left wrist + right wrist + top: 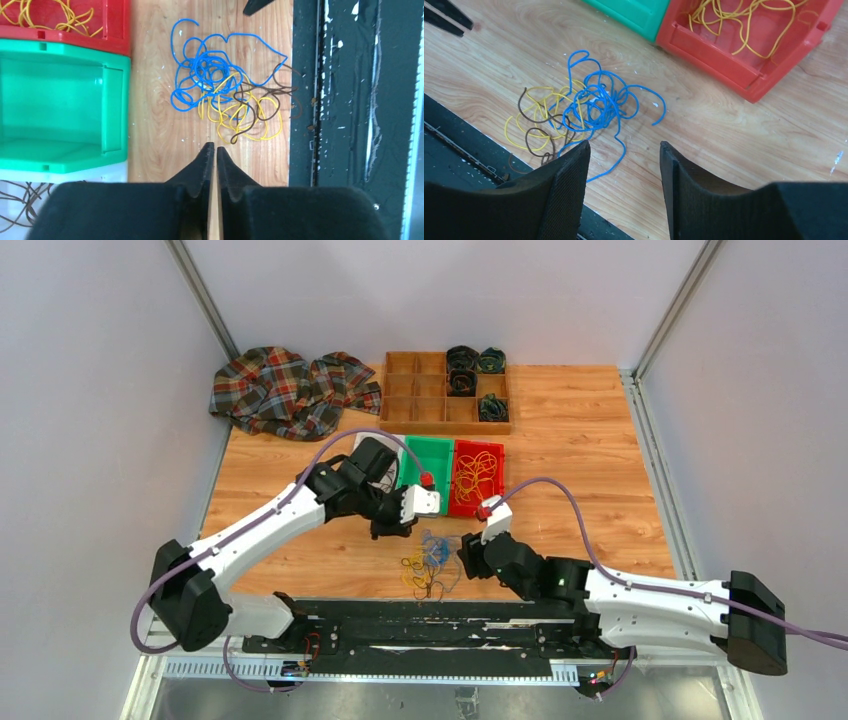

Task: Untangle the cables

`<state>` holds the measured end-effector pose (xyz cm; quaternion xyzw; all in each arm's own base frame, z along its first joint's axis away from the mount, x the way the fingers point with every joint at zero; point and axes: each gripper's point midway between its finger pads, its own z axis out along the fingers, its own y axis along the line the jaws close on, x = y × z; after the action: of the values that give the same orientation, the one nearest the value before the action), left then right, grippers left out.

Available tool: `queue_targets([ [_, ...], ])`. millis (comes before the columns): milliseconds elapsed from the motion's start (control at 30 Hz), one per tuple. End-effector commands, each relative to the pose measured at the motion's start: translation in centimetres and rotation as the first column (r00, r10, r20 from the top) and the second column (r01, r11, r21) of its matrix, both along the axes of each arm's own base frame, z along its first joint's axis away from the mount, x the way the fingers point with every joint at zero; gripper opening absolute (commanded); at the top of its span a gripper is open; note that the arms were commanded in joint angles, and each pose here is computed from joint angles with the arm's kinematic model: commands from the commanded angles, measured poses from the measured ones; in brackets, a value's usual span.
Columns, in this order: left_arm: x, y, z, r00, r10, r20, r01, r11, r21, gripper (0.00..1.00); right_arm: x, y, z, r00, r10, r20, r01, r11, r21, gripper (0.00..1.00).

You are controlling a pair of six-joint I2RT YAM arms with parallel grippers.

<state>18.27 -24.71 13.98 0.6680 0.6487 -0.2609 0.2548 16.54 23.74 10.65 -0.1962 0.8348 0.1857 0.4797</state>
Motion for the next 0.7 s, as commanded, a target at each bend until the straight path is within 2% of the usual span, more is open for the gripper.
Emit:
queue_targets([
  [0,-2.1,0.8,0.2,0.998,-0.029,-0.053,0.029,1.0,0.003,0.19,0.7,1.9,2.7,0.999,0.022,0.043,-0.024,0.998,0.052,0.54],
  [100,-2.6,1.1,-2.0,0.994,-0.072,-0.082,0.075,0.996,0.039,0.42,0.6,1.9,2.6,0.999,0.026,0.044,-0.028,0.998,0.052,0.55],
  [233,-2.0,0.9,-4.7,0.987,-0.093,-0.128,0.106,0.989,0.099,0.55,0.5,1.3,2.1,0.999,0.008,0.035,-0.01,0.999,0.05,0.55],
  [433,-1.4,-0.5,-7.0,0.978,-0.124,-0.165,0.14,0.986,0.09,0.57,0.4,0.5,1.5,1.0,-0.011,0.025,0.01,0.999,0.038,0.53],
  [667,-1.7,-0.1,-9.5,0.972,-0.134,-0.191,0.162,0.978,0.135,0.42,0.4,0.1,1.4,0.999,-0.02,0.027,0.019,0.999,0.026,0.5],
])
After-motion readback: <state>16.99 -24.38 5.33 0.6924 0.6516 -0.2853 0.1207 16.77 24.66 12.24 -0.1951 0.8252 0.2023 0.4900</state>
